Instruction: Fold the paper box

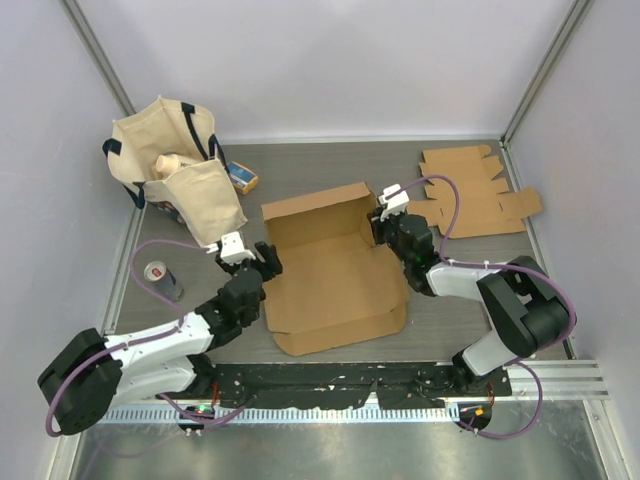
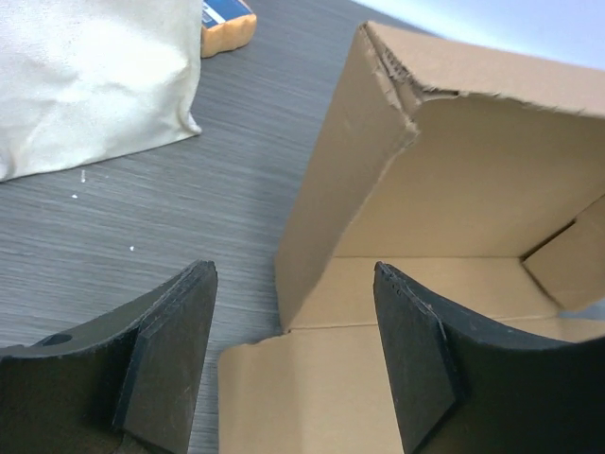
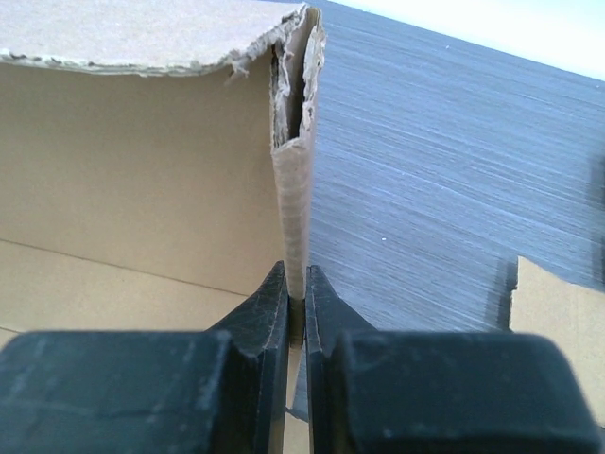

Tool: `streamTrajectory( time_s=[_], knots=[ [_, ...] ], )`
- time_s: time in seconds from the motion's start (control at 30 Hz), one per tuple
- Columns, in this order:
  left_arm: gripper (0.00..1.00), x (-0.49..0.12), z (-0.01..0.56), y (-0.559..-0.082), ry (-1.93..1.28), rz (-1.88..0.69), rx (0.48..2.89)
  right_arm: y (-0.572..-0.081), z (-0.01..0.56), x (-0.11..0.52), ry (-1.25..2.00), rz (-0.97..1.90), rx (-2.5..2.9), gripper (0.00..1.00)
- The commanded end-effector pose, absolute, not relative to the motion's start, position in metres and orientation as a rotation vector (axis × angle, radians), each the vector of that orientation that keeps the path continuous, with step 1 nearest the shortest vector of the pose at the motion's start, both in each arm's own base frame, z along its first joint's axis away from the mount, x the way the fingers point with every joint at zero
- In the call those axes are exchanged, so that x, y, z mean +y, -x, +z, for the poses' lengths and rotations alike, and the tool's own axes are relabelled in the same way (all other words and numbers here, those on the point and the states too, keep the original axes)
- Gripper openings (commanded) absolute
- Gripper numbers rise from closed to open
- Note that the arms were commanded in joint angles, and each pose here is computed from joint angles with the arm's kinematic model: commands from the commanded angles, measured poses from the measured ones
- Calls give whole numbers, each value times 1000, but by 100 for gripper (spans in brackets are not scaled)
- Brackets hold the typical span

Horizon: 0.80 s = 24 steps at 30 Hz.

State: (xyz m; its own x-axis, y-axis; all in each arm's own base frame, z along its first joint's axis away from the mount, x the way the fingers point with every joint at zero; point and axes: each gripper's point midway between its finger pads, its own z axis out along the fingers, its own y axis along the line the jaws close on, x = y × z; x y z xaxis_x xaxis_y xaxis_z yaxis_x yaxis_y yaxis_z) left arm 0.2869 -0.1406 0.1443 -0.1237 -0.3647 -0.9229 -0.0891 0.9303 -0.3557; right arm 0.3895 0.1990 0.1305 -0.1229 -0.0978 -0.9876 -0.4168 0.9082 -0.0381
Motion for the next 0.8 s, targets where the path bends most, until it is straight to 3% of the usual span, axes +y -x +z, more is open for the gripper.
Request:
streamTrajectory(
  time_s=[0.0,0.27,0.37,0.43,0.47,0.63,0.7,0.77],
  knots=[
    [71,-137,157,-297,312,-200,1620,-384,142,208,422,358,1655,2],
    [68,-159,152,-325,236,-115,1656,-387,135,202,396,322,1679,7],
    [59,-158,148,-333,240,-54,1658,-388,131,200,385,311,1687,12],
    [44,-161,148,-335,234,-61,1654,-390,129,198,376,294,1694,17],
    [32,-162,148,-335,227,-65,1654,-391,128,198,371,287,1698,19],
    [15,-167,146,-335,199,-81,1660,-403,129,201,326,234,1699,24],
    [10,-168,148,-335,201,-93,1656,-408,121,199,306,161,1714,22],
    [5,-170,149,-335,205,-110,1654,-411,119,193,252,4,1702,11]
  ],
)
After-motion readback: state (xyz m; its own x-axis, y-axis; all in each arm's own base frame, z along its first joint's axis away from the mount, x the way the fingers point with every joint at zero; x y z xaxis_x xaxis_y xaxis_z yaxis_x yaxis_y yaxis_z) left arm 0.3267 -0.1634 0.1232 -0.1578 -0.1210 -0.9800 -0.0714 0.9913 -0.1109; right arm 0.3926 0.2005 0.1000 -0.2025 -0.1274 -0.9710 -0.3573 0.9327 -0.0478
